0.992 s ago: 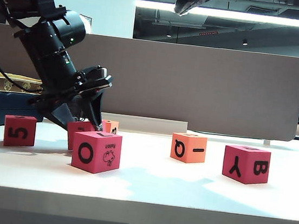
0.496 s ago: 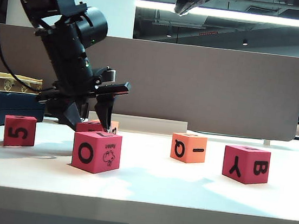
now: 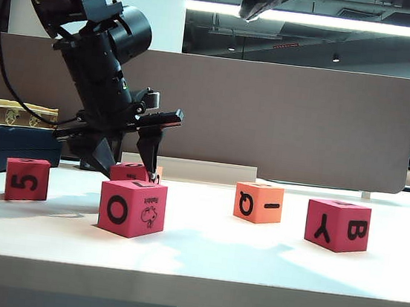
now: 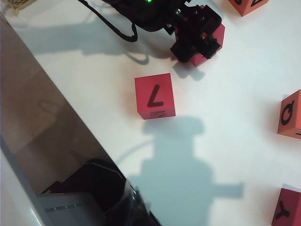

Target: Select the appropriate blocks from the scattered letter blocks on the table and arrange them in a row to spell out "2024".

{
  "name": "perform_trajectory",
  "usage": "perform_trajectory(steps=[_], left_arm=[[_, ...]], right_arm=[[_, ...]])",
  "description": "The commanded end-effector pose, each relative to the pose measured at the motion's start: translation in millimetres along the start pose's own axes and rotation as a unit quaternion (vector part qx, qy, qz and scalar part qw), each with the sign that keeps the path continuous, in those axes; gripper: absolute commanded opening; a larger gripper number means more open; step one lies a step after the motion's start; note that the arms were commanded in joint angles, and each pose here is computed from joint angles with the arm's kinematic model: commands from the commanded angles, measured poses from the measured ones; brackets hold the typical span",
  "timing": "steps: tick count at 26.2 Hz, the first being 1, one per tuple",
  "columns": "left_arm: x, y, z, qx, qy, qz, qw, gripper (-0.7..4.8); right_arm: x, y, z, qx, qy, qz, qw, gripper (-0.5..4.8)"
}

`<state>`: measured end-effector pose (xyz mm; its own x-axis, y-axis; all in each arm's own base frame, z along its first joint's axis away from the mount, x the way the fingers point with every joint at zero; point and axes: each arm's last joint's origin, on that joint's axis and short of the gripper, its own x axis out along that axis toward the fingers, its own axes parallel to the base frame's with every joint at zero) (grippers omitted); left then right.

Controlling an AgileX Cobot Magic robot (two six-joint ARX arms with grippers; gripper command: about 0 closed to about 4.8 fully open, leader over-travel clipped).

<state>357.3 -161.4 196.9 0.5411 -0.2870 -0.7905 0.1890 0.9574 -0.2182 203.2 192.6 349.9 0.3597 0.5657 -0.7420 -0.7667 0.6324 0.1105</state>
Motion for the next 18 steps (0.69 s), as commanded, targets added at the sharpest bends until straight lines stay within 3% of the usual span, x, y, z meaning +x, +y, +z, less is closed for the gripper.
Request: perform_trajectory(steps=[1, 5, 8, 10, 18], left_arm=[[1.9, -0.5, 0.0, -0.001, 0.000, 0.000, 1.000, 3.11], [4.4, -0.1, -1.2, 0.008, 0.004, 0.000, 1.000, 3.17], [3.8, -1.2, 2.6, 0.039, -0.015, -0.004, 0.999, 4.27], [3.3, -1.0, 3.8, 0.040, -0.019, -0.004, 0.999, 4.71], [3.6, -1.1, 2.0, 0.057, -0.011, -0.003, 0.998, 4.79]], right_arm=[[-1.7, 0.4, 1.7, -0.003, -0.008, -0.001, 1.000, -0.02], [-1.6, 0.4, 1.8, -0.003, -0.007, -0.001, 1.000, -0.02], [-1.7, 0.4, 1.8, -0.003, -0.008, -0.001, 1.000, -0.02], [-1.7, 0.4, 1.8, -0.003, -0.008, -0.001, 1.000, -0.02], [-1.7, 0.3, 1.9, -0.003, -0.009, -0.001, 1.000, -0.02]])
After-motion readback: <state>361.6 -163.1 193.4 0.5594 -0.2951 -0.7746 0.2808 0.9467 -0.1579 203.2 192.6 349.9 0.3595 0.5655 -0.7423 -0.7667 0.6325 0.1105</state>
